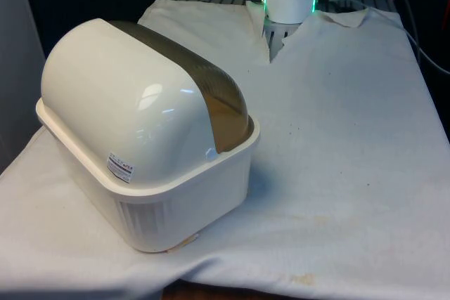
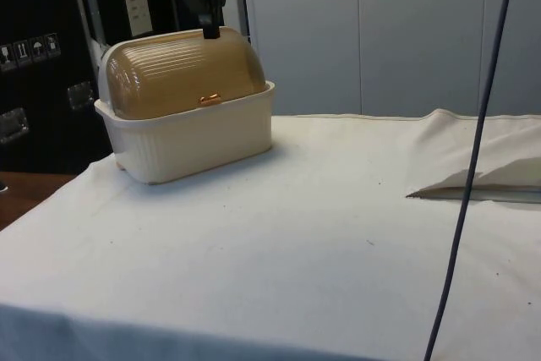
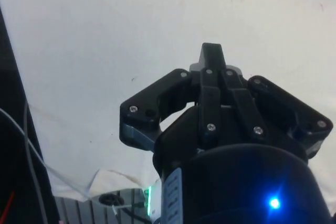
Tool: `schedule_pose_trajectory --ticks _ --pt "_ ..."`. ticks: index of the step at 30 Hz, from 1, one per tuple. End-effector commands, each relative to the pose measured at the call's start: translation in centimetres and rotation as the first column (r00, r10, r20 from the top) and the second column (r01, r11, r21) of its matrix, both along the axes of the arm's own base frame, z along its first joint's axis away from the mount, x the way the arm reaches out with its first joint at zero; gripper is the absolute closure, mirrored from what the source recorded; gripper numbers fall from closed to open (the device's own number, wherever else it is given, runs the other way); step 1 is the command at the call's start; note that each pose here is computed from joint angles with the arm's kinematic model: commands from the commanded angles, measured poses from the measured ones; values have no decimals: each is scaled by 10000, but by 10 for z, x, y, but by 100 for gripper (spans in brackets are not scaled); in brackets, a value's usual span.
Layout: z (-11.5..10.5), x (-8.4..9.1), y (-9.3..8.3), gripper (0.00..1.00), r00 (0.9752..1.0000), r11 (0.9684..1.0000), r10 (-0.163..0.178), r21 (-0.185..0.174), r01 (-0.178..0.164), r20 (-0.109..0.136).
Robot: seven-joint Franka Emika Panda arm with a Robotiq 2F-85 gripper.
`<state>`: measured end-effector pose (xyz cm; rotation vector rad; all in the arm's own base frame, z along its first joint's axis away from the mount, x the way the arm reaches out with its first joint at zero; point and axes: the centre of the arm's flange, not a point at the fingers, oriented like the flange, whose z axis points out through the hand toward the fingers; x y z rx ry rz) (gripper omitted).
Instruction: Open the lid, then close it.
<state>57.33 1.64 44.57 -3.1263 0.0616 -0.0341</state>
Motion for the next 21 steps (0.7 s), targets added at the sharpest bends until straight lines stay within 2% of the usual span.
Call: schedule_pose_trajectory --ticks 1,3,4,5,13,14,15,21 --pt "-1 -2 0 100 9998 9999 -81 -83 83 199" --pt "-6 -2 -2 100 9996 9999 -124 -82 126 249" --pt "-7 -1 -1 100 9999 10000 -77 2 77 99" --pt "-7 -3 -2 100 9994 9999 -150 -70 152 298" --pt "-30 -7 -7 100 9976 9994 -342 -58 346 607" --pt "-29 -6 -6 100 9987 9997 -259 8 259 437" --pt "-34 -8 -8 100 9969 9992 -378 -62 383 687" --pt "-48 -11 -9 100 9946 9986 -516 -38 522 906"
